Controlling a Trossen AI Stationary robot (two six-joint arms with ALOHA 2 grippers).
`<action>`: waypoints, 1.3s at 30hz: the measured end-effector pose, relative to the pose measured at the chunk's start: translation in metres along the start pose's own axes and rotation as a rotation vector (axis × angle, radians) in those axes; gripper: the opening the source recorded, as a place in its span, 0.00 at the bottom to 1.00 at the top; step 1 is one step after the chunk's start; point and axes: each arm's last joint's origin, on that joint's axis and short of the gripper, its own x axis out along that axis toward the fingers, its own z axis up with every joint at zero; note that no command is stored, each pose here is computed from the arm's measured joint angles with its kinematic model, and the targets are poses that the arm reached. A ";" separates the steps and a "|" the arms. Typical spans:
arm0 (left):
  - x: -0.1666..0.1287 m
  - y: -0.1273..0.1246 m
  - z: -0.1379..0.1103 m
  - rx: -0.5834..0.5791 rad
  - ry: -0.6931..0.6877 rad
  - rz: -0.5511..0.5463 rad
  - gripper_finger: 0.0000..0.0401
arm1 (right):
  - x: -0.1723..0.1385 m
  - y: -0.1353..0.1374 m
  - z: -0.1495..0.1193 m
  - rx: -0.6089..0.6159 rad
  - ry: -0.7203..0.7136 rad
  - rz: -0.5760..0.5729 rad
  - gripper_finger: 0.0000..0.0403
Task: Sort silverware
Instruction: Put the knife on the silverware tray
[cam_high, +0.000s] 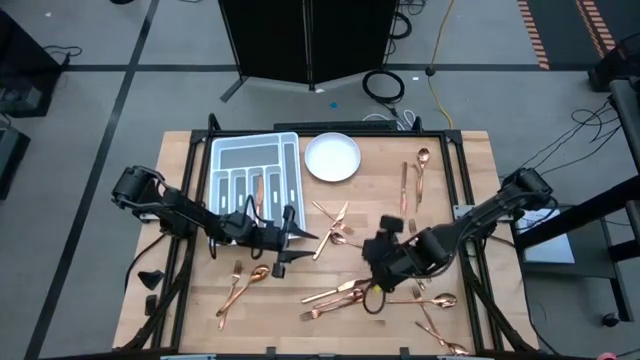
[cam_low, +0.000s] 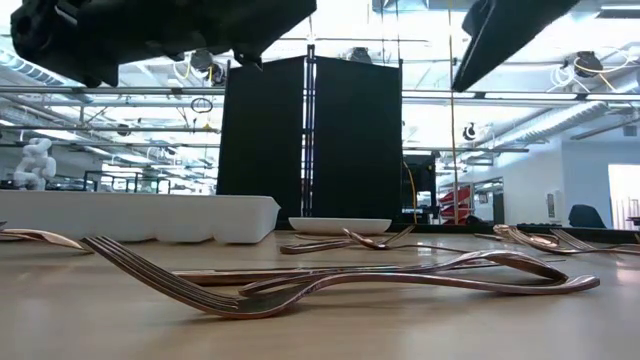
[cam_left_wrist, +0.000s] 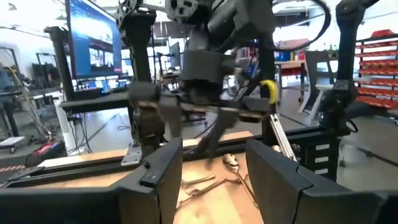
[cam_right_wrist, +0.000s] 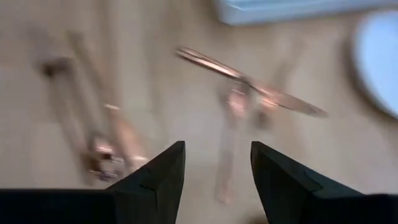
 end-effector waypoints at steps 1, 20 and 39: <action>0.000 0.001 0.000 0.000 0.000 0.017 0.43 | -0.004 -0.005 0.001 0.017 0.023 -0.046 0.43; 0.012 0.014 0.001 -0.070 0.046 0.014 0.43 | 0.019 -0.153 -0.100 0.948 0.132 -0.336 0.43; 0.013 0.011 -0.004 -0.121 0.118 0.002 0.43 | 0.110 -0.212 -0.101 1.052 0.212 -0.421 0.43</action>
